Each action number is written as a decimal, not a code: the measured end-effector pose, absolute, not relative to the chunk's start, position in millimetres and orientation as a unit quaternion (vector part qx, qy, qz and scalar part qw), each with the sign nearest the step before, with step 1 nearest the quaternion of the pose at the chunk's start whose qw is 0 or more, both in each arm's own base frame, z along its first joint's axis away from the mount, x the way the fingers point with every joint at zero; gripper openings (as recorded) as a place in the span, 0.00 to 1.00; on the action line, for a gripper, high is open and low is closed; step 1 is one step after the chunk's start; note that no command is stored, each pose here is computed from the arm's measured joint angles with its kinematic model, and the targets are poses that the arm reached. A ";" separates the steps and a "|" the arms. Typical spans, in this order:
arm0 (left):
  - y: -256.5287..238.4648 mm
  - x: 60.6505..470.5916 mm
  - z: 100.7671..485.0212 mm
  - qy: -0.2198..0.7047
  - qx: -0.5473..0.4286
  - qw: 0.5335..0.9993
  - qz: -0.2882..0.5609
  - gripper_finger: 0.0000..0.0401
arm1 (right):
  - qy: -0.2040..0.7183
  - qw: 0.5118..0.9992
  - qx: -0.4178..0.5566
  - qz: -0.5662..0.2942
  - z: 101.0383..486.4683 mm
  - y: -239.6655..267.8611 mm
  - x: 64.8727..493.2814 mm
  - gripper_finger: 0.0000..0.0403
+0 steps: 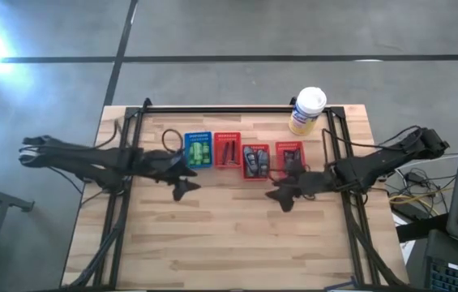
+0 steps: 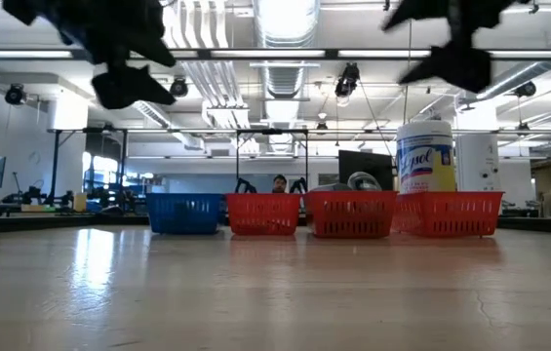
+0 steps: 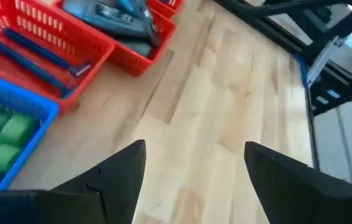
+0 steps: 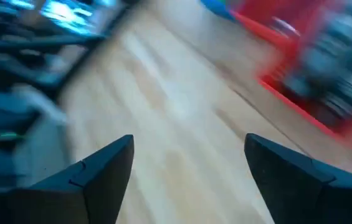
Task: Pick & Place Travel size toiletries
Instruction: Return to Home Position
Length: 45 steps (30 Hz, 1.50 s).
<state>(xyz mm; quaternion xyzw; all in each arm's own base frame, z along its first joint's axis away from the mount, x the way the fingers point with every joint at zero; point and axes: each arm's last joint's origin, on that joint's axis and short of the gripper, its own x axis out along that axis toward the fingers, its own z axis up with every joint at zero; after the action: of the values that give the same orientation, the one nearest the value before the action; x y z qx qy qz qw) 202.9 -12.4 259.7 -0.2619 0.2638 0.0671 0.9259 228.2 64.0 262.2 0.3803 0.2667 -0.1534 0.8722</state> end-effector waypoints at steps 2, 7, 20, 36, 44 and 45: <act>-13.7 192.5 255.3 0.261 -0.254 0.928 0.082 0.69 | 0.224 0.894 0.369 -0.121 263.3 56.4 238.0 0.73; -11.2 167.4 249.2 0.255 -0.318 0.905 0.121 0.69 | 0.204 0.898 0.339 -0.190 264.0 21.2 238.2 0.69; -3.8 127.2 233.9 0.028 -0.247 0.968 -0.041 0.68 | 0.111 0.941 0.315 -0.045 305.0 -7.3 217.6 0.60; 3.6 96.7 170.5 -0.010 -0.237 0.971 -0.033 0.68 | 0.000 0.933 0.354 -0.060 252.7 -18.1 125.8 0.55; 9.0 98.7 165.7 -0.011 -0.234 0.970 0.059 0.68 | -0.040 0.930 0.356 -0.079 218.5 -16.6 104.4 0.60; 9.0 99.0 165.3 -0.008 -0.234 0.970 0.059 0.68 | -0.042 0.932 0.350 -0.079 214.8 -16.4 102.8 0.60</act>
<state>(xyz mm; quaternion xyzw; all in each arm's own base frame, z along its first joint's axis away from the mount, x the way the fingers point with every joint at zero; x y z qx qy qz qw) 99.0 9.0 165.3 -0.2337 -0.0084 0.0587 0.9705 102.8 -16.4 214.8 0.3505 -0.0423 -0.0786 0.9323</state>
